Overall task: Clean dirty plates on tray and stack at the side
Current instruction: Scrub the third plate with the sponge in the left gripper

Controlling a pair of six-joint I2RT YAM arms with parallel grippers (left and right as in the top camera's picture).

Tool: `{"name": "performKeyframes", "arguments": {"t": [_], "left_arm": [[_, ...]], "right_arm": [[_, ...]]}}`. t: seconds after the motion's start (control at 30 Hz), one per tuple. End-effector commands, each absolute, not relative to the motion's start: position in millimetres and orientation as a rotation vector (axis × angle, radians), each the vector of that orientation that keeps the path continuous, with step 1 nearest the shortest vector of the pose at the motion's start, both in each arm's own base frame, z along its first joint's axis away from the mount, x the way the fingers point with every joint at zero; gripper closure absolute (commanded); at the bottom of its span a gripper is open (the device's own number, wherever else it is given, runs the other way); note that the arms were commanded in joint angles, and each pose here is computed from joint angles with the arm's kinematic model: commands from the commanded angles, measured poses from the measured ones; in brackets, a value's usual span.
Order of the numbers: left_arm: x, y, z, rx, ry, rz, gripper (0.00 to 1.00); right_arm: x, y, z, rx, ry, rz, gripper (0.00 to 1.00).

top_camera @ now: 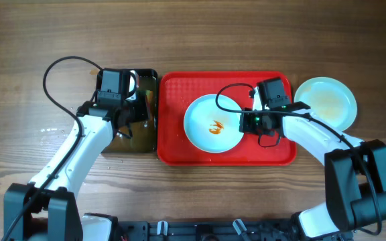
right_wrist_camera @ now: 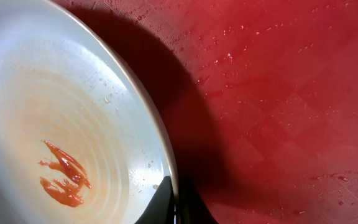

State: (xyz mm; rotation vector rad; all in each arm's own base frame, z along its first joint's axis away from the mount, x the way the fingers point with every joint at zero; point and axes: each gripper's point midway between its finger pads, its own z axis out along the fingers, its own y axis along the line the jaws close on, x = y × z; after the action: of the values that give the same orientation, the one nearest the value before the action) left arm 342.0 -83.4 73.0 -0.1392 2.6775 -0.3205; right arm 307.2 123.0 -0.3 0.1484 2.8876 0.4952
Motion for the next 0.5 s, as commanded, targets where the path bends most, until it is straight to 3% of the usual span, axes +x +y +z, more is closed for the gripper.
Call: {"name": "performKeyframes", "arguments": {"t": [0.0,0.27,0.47], "left_arm": [[339,-101,80,-0.107,2.670,-0.477,0.96],[339,-163,105,-0.008,2.581,-0.901,0.96],[332,-230,85,0.022,2.610,-1.103,0.96]], "right_arm": [[305,104,-15,0.142,2.911,0.326,0.96],[305,105,-15,0.141,2.912,0.337,0.96],[305,105,-15,0.141,2.912,0.337,0.96]]}}
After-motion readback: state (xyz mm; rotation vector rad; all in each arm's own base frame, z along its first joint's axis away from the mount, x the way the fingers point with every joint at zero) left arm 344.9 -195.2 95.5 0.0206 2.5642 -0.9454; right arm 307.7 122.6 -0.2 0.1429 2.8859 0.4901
